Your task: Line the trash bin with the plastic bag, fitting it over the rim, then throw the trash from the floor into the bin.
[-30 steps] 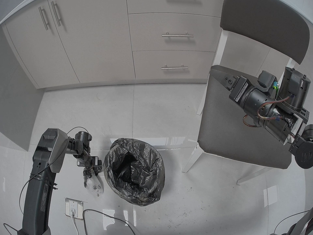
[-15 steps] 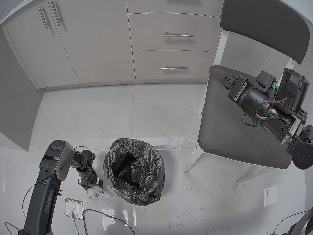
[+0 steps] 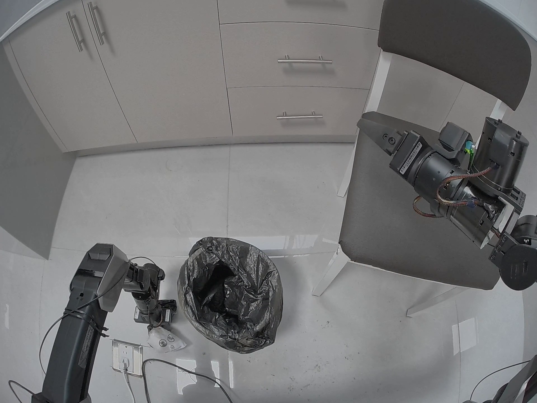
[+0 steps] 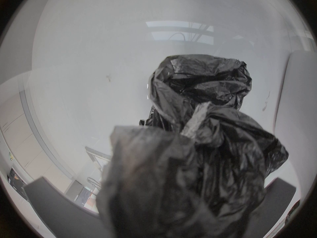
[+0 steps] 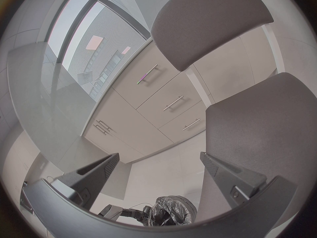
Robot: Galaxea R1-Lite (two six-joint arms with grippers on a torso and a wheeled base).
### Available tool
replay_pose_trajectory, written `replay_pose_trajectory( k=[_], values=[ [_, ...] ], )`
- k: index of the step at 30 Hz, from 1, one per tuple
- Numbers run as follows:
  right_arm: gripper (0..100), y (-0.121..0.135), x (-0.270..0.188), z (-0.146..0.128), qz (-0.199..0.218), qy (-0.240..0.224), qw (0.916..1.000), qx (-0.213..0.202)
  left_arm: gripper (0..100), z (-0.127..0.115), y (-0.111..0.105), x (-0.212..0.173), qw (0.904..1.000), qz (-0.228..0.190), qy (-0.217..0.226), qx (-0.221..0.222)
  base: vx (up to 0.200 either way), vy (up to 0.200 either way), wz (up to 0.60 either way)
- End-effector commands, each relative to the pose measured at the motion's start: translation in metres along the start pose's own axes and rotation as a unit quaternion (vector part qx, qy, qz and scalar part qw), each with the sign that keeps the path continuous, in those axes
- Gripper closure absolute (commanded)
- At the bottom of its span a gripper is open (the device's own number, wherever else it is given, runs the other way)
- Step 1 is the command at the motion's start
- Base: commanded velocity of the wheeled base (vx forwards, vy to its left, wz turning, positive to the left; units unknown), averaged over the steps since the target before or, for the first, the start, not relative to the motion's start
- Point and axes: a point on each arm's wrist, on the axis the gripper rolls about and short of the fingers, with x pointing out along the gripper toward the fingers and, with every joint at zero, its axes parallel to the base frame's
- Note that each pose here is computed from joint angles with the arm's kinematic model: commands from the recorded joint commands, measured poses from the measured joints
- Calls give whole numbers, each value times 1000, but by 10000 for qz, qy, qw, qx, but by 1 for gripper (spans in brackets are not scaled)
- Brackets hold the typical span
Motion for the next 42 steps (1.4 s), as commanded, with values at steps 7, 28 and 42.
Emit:
replay_pose_trajectory(
  k=[7,28,42],
  values=[
    [0,1,0,0,14,-5,10000,3,100,-22,5,-11,9925,76,1218,58,0,0,0],
    [0,5,-4,7,52,-124,9999,25,100,7,58,-222,9955,-840,246,-367,0,0,0],
    [0,10,-14,18,173,-262,9995,56,100,-55,11,-409,9728,-2114,-834,446,0,0,0]
  ],
)
